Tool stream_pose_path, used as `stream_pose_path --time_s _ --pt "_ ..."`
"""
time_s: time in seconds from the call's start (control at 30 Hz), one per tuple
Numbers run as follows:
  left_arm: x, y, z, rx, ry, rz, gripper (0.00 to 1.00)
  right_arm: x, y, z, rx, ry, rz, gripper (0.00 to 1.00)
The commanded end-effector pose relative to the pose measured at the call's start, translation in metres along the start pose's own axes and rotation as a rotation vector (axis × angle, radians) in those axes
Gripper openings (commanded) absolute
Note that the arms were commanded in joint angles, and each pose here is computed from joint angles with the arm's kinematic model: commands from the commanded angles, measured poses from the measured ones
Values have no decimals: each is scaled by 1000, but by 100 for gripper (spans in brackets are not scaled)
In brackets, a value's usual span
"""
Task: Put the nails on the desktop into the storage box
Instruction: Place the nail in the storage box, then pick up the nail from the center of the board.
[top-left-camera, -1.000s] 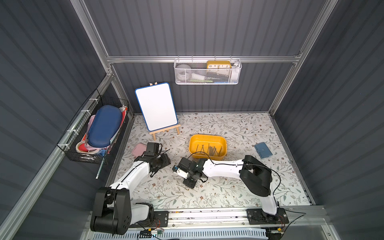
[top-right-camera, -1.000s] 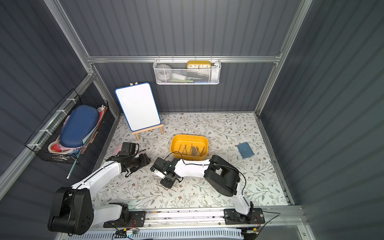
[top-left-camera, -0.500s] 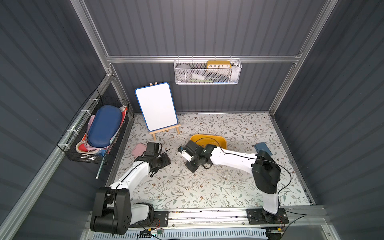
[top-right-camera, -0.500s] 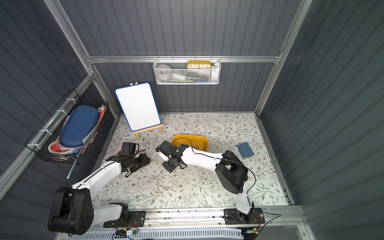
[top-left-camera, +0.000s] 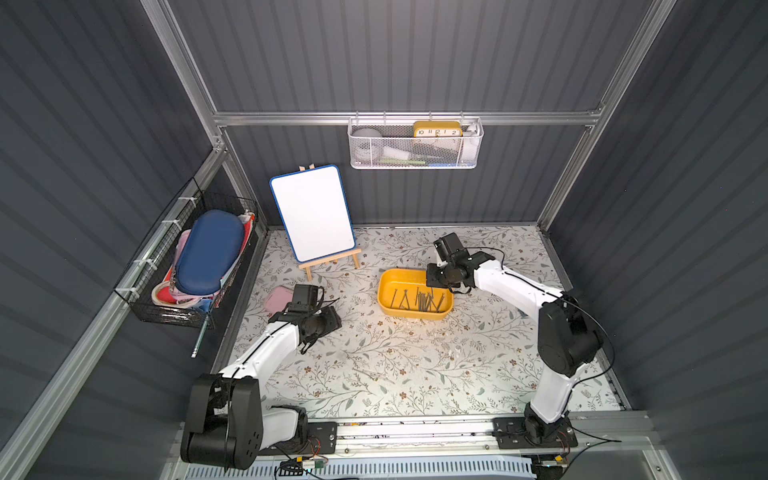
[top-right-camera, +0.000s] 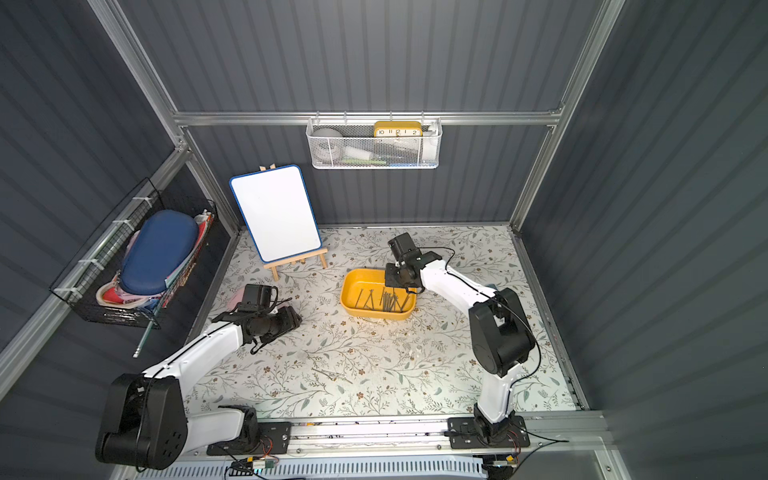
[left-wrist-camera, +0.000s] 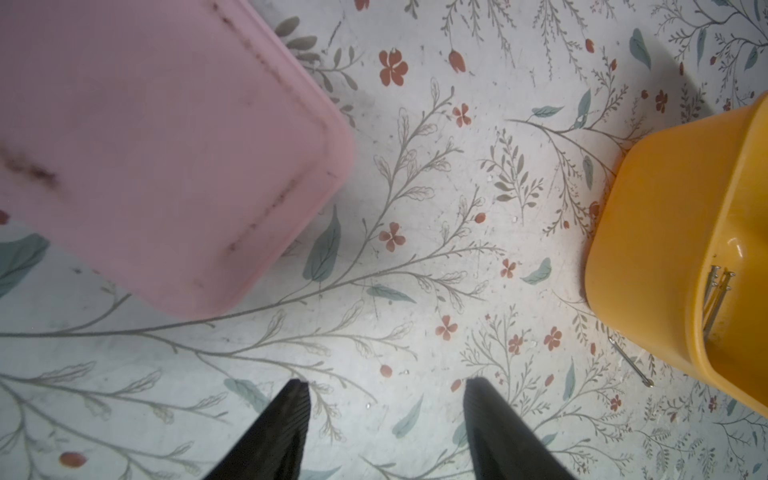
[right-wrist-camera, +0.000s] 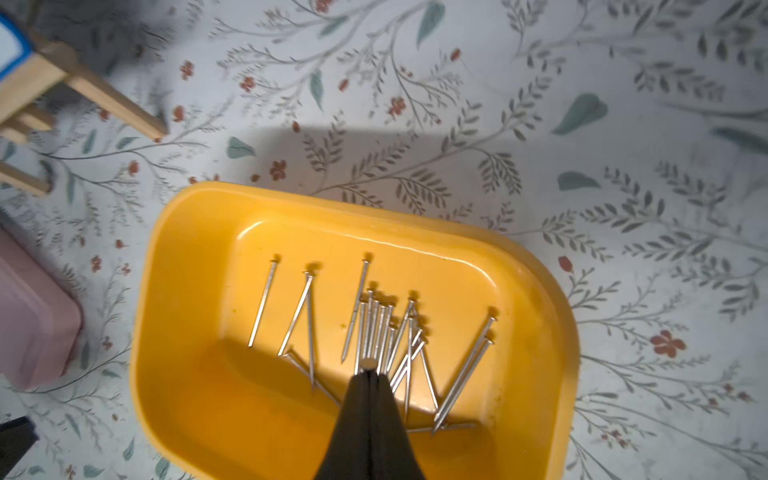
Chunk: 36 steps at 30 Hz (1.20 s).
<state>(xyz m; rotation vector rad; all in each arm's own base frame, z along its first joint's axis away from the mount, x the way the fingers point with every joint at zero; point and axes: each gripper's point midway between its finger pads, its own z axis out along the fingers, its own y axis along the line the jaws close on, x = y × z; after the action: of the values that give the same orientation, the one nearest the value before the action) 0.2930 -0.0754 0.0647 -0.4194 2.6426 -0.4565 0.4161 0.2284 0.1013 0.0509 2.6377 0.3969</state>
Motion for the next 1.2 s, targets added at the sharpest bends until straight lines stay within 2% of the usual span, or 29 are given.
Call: stream_pose_path --time_s 0.0,0.13,0.17,0.23,0.4,0.47,0.53,0.6,0.7,0.77,0.83,1.17 --pt "6 0 1 9 14 15 64 2 -1 18 11 -13 72 0" --pt "6 0 1 8 16 16 64 5 -8 36 17 7 101 0" --pt "6 0 1 9 16 15 64 6 -8 38 16 16 93 3" --pt "6 0 2 8 16 15 64 8 -5 39 7 33 77 16" --pt "5 0 1 6 15 16 64 8 23 11 -87 38 -5 27" --pt "5 0 0 6 10 15 64 18 55 -9 -181 44 -96 29" --pt "4 -1 -2 10 2 15 64 45 95 -29 -281 79 -255 30" --pt "3 -2 -3 13 -3 14 65 94 122 -40 -295 155 -479 30" --pt "3 -1 -3 13 -3 10 65 167 140 -39 -292 233 -785 30" --pt "3 -1 -2 9 0 6 64 198 144 -35 -289 258 -897 31" --pt "4 0 -2 6 2 4 65 216 147 -31 -301 261 -949 31" --pt "5 2 0 -6 9 -4 65 256 180 -21 -374 318 -1117 31"
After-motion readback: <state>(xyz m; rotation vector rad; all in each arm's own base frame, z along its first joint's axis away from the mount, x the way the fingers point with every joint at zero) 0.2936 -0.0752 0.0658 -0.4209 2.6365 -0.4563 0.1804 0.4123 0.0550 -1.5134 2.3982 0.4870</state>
